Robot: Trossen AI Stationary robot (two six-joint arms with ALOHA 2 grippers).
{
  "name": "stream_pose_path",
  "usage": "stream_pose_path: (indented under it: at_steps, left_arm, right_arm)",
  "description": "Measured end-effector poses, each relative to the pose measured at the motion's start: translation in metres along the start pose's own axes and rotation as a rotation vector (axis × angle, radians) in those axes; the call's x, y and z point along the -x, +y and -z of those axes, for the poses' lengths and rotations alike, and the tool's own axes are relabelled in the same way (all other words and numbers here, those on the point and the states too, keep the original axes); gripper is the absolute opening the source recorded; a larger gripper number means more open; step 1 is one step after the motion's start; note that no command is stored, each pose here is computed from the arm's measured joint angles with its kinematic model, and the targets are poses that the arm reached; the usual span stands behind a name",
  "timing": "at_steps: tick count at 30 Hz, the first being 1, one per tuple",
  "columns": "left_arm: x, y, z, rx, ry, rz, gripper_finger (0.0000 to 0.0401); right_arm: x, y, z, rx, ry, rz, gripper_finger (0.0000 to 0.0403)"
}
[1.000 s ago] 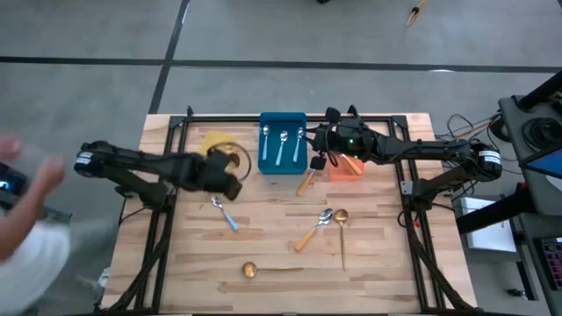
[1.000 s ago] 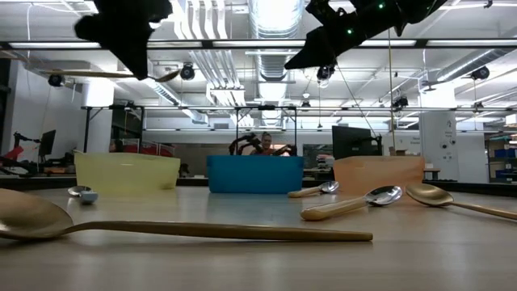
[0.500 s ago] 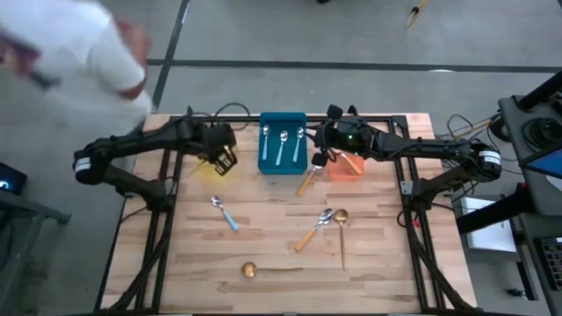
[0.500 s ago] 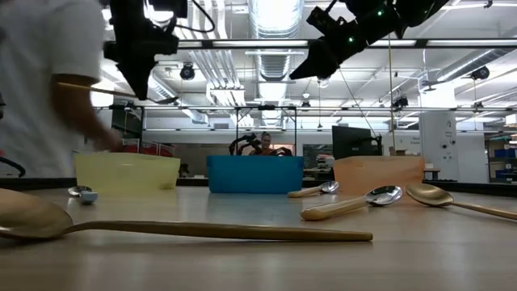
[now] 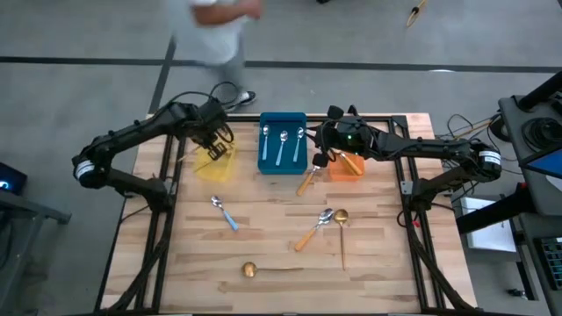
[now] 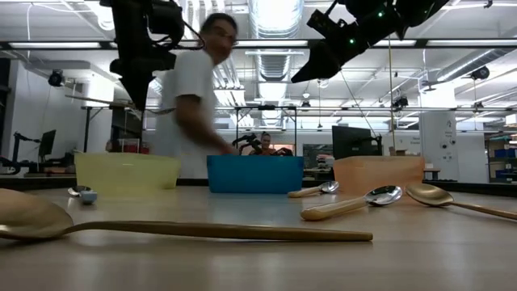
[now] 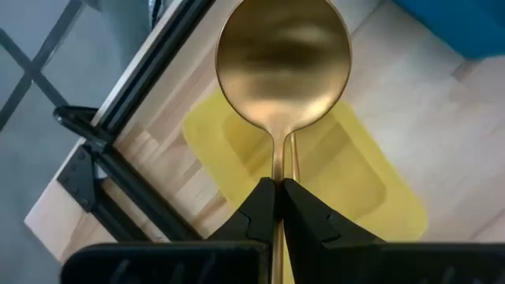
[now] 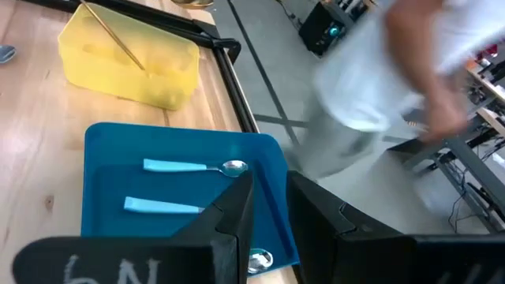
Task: Sort silverware by color (type)
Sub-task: Put the gold spoon into the yellow bin
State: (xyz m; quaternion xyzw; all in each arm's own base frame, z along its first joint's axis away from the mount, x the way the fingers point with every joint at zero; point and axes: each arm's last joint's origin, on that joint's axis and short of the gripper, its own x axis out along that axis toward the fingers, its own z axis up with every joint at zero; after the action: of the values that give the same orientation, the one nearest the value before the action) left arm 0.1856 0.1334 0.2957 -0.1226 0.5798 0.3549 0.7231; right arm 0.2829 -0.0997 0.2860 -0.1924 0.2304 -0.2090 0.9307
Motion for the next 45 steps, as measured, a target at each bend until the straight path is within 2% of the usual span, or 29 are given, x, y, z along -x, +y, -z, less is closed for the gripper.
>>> stream_pose_path:
  at_steps: [14, 26, 35, 45]
  left_arm:
    - [-0.048, -0.006, 0.012, -0.049, 0.05, 0.011, 0.0]
    - [-0.075, -0.013, 0.004, -0.091, 0.111, 0.009, 0.0]
    - [-0.09, -0.017, 0.001, -0.131, 0.165, 0.01, 0.0]
    - [-0.091, -0.017, 0.001, -0.148, 0.168, 0.011, 0.0]
  right_arm:
    - [0.0, 0.001, 0.002, -0.024, 0.024, -0.01, 0.0068]
    - [0.0, 0.001, 0.003, -0.024, 0.026, -0.011, 0.0068]
    - [0.0, 0.001, 0.003, -0.023, 0.031, -0.013, 0.0068]
    - [0.0, 0.001, 0.003, -0.023, 0.031, -0.014, 0.0068]
